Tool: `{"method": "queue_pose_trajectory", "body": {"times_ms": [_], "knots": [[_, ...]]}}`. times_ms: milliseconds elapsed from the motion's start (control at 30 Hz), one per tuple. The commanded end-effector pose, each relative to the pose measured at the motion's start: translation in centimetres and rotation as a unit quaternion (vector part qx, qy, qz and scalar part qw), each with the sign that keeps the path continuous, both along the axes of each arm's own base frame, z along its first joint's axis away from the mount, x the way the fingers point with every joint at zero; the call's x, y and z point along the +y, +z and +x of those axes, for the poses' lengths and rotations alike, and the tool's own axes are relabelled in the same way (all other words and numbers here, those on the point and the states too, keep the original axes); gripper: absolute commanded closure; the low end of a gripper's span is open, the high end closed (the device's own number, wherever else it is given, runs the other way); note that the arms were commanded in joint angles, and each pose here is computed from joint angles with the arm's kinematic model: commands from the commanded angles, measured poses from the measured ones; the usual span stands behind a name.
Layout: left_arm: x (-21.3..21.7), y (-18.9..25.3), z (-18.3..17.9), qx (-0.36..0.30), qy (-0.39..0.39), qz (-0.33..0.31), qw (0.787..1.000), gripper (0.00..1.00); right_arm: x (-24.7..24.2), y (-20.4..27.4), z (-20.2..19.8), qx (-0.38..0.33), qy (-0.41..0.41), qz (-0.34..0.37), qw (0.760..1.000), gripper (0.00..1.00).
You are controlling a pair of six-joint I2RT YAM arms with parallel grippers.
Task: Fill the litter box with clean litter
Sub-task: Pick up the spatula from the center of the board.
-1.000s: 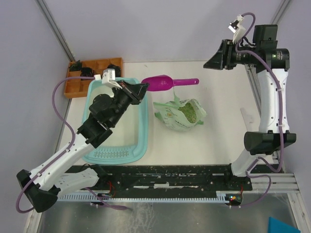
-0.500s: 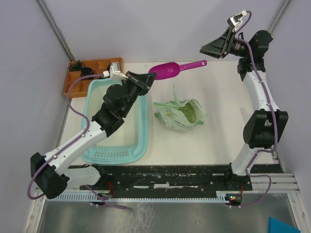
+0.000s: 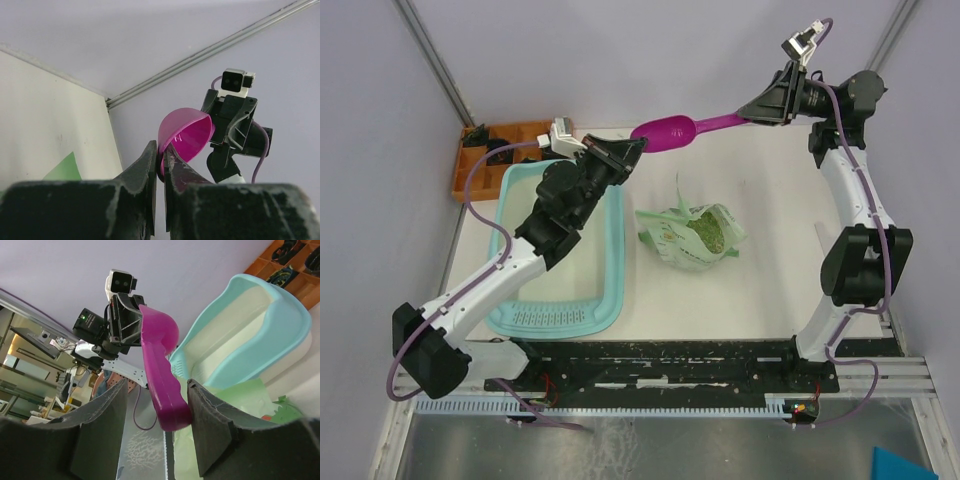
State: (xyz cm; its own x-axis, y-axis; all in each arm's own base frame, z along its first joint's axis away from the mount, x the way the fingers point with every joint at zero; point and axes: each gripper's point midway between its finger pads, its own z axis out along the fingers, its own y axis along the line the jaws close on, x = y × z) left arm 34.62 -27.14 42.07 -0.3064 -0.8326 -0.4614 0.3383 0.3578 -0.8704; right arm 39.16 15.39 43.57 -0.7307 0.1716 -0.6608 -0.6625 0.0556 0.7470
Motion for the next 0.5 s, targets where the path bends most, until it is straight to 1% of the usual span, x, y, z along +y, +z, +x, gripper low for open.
{"method": "queue_pose_trajectory", "body": {"times_ms": [0,200,467], "knots": [[-0.3,3.6,-0.7,-0.031,-0.022,-0.045,0.998,0.97,0.0,2.2,-2.5,-0.059,0.007,-0.015,0.998,0.41],[-0.6,3.2,-0.5,-0.027,-0.027,-0.04,0.998,0.97,0.0,1.8,-2.4,-0.055,0.008,-0.019,0.998,0.42],[-1.3,3.2,0.1,-0.028,-0.031,-0.048,0.998,0.97,-0.1,1.1,-3.6,-0.053,0.023,-0.028,0.998,0.43]]}}
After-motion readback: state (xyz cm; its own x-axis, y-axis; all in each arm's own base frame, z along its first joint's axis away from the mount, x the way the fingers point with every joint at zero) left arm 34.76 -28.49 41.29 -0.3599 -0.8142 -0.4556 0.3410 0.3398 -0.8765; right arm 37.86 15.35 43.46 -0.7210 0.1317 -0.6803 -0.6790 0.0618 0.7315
